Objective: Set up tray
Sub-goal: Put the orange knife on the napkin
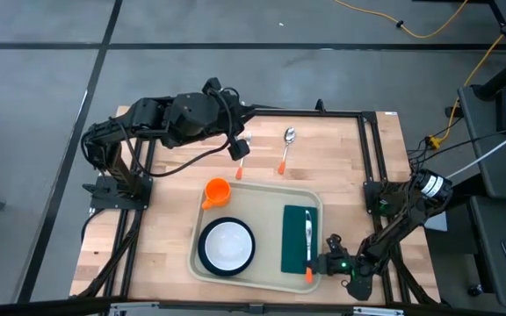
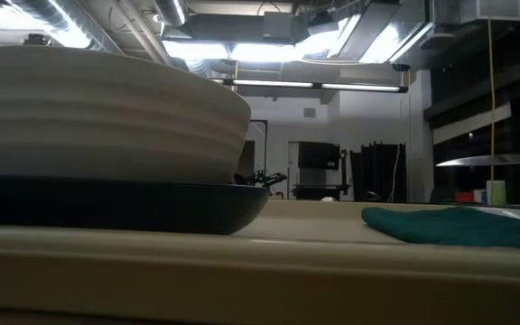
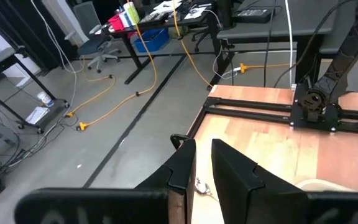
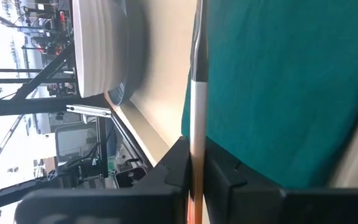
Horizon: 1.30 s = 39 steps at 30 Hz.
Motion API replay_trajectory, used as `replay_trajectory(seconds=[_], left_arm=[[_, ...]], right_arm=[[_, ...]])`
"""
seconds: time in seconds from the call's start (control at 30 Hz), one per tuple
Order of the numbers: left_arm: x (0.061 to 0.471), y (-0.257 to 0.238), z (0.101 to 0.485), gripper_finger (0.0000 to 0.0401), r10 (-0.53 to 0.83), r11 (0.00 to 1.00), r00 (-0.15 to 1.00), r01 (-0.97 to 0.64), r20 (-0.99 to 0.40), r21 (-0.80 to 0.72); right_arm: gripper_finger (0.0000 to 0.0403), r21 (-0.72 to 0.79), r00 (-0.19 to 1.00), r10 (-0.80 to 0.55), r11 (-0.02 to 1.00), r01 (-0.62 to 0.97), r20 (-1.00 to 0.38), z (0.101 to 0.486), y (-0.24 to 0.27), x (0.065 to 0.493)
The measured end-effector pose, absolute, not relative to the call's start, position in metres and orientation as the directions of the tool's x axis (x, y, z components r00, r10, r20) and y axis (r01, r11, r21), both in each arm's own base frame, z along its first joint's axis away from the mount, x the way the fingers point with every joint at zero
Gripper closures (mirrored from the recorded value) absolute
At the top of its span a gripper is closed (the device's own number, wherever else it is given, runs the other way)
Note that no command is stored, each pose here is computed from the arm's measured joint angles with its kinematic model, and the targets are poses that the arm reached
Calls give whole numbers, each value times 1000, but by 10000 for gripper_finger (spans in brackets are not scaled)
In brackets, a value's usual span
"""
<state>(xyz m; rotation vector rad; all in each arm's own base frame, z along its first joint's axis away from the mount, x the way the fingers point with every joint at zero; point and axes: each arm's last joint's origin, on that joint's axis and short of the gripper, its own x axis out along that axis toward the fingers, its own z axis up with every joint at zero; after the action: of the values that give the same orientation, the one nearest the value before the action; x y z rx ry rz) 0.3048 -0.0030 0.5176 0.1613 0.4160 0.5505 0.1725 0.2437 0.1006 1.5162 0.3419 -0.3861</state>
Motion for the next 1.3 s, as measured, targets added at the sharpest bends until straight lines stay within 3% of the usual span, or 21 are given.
replay_trajectory(seconds=[0.23, 0.37, 0.53, 0.63, 0.77, 0.9, 1.07, 1.3], left_arm=[[305, -3, 518, 354, 529, 848, 777, -466, -342, 254], [309, -3, 513, 354, 388, 921, 835, -366, -390, 133], [335, 7, 471, 354, 268, 957, 806, -286, -528, 49], [359, 8, 437, 354, 148, 979, 832, -201, -535, -41], [388, 10, 395, 344, -75, 969, 901, -36, -426, -246], [408, 15, 347, 327, -200, 908, 924, 49, -326, -416], [431, 23, 316, 308, -290, 815, 940, 145, -179, -562], [455, 22, 283, 306, -359, 726, 925, 192, -126, -660]], right_arm=[[379, 893, 893, -34, 9, 449, -449, 111, 240, 173], [379, 889, 889, -52, 37, 457, -455, 128, 233, 168], [379, 884, 905, -164, 204, 420, -392, 161, 218, 155], [379, 863, 905, -193, 278, 422, -380, 172, 209, 151], [379, 851, 910, -237, 334, 406, -341, 175, 205, 150], [379, 847, 913, -285, 367, 384, -290, 177, 204, 151], [379, 836, 901, -360, 395, 381, -241, 179, 197, 158], [379, 782, 883, -351, 432, 448, -312, 179, 187, 174]])
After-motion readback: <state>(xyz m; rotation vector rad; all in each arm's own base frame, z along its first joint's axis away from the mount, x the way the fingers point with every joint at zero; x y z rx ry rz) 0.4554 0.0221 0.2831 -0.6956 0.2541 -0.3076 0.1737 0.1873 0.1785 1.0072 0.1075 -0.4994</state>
